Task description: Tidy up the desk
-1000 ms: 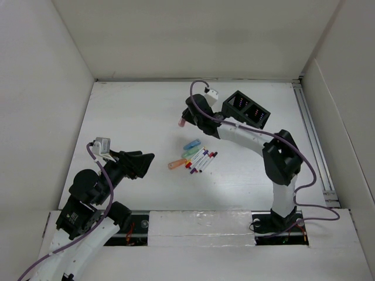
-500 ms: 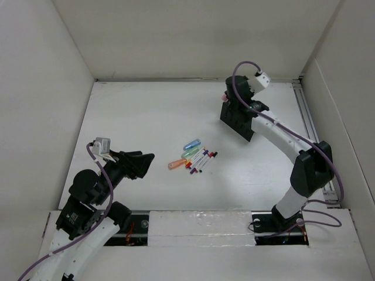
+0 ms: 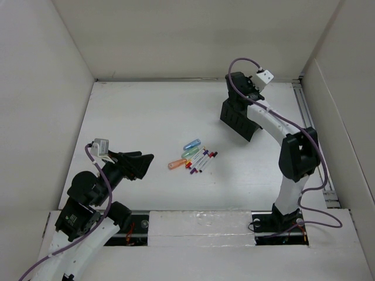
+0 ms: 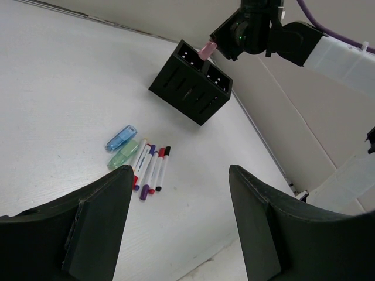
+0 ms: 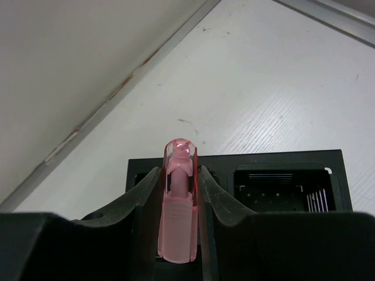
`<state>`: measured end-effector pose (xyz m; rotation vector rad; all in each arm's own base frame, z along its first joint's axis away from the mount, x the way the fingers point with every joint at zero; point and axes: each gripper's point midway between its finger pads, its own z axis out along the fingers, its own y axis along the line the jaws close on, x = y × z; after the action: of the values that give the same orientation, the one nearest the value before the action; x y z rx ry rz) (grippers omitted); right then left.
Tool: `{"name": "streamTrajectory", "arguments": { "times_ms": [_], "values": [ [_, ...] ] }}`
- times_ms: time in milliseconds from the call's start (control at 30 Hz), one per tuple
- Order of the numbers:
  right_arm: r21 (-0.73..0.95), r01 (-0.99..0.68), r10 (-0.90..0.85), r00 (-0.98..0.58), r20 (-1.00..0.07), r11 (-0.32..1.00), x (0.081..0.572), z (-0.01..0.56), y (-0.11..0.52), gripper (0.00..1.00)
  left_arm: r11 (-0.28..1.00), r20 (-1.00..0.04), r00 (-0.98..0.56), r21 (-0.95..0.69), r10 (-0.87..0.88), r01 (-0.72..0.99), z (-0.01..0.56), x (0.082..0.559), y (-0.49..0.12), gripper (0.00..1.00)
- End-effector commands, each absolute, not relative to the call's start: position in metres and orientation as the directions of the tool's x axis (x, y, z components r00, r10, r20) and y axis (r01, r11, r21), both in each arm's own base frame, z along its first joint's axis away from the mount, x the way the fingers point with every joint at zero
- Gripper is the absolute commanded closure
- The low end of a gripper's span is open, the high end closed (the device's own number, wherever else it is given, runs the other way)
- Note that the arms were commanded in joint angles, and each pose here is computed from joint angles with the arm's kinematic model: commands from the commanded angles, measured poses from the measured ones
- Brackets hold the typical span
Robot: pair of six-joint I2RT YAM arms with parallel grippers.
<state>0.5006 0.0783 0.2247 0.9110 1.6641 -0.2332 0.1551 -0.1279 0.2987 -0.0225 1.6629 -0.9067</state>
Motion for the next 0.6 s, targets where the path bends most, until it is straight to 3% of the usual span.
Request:
{"name": "streamTrajectory", "arguments": {
  "times_ms": [0, 333, 567],
  "values": [
    [0.253, 0.701, 0.369, -0.016, -0.929, 0.667, 0.500, 0.240, 0.073, 0.87, 0.673, -0.827, -0.285, -0.561, -0.485, 0.482, 0.311, 0.153, -0.131, 0.37],
    [0.198, 0.705, 0.347, -0.073, -0.935, 0.681, 0.509, 0.215, 0.083, 0.81, 0.673, -0.826, -0.291, -0.563, -0.483, 0.480, 0.310, 0.154, -0.131, 0.37],
    [0.203, 0.685, 0.339, -0.068, -0.938, 0.700, 0.507, 0.216, 0.097, 0.62, 0.675, -0.826, -0.294, -0.563, -0.481, 0.478, 0.309, 0.154, -0.132, 0.37]
  ]
}}
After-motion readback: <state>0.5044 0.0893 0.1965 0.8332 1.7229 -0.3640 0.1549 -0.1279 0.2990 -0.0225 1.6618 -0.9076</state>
